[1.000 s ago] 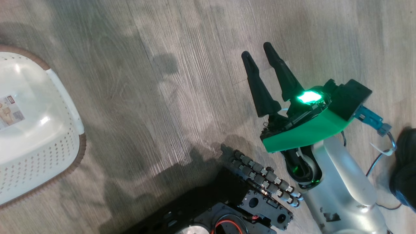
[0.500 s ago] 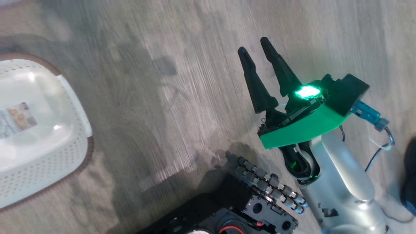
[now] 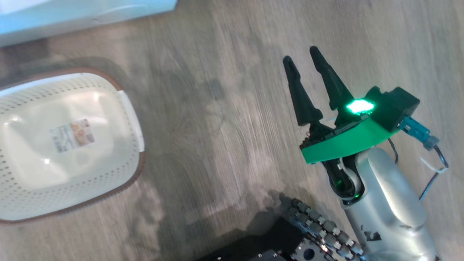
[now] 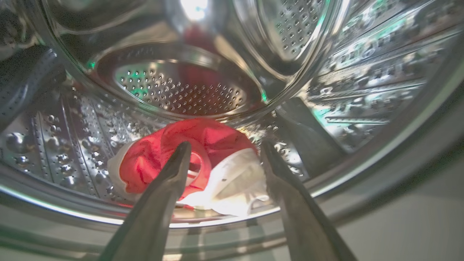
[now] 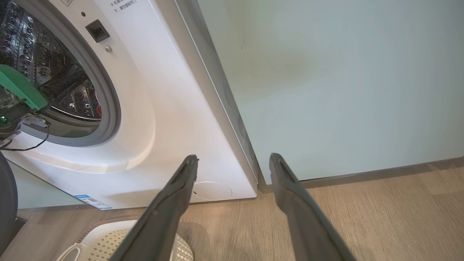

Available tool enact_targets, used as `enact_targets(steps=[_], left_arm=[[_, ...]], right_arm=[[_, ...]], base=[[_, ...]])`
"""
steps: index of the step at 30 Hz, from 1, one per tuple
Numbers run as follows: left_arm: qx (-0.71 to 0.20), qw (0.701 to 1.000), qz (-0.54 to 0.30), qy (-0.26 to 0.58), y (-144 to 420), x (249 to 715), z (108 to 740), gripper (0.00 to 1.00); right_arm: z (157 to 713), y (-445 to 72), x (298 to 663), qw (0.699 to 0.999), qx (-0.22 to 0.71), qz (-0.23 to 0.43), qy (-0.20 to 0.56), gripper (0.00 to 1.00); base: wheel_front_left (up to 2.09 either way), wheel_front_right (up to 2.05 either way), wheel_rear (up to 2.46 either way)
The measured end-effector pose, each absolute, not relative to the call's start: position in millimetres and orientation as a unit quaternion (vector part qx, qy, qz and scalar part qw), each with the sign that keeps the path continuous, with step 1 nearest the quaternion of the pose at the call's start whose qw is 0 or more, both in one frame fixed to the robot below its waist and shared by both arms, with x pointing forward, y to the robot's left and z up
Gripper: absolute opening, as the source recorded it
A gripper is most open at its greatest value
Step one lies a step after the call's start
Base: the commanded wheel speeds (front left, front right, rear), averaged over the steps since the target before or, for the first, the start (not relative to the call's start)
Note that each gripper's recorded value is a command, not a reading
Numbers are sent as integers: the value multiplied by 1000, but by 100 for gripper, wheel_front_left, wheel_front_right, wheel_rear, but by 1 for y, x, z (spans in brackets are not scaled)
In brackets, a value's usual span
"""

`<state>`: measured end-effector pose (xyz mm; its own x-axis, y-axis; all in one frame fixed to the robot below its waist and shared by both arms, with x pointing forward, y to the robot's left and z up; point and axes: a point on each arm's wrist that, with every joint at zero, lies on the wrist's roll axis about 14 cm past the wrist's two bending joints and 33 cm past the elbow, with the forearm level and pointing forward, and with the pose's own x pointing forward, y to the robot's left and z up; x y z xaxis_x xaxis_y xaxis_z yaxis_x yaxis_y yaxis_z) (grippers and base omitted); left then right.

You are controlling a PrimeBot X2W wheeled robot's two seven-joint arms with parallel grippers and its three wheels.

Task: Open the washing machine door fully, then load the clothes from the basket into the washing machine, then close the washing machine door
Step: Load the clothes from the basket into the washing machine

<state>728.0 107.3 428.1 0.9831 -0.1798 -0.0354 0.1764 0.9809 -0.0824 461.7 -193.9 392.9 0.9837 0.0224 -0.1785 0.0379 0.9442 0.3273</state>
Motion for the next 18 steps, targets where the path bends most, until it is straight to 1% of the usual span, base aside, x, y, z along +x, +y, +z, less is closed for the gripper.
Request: enact_targets(steps=[4,9,14,18], left_arm=[[-56,993,-104,-24,108,695,454,100],[-63,990,-112,-60,118,651,480,100],[-60,990,-105,-68,131,607,492,100],[-53,993,-78,-69,150,574,499,100]], right_arm=[[402,-190,459,983,163,2,81,100],[418,-183,463,986,156,17,61,100],[432,-180,458,987,150,22,47,100],[440,-179,451,988,147,22,44,100]], base=[[0,0,0],[0,0,0],[0,0,0],[0,0,0]])
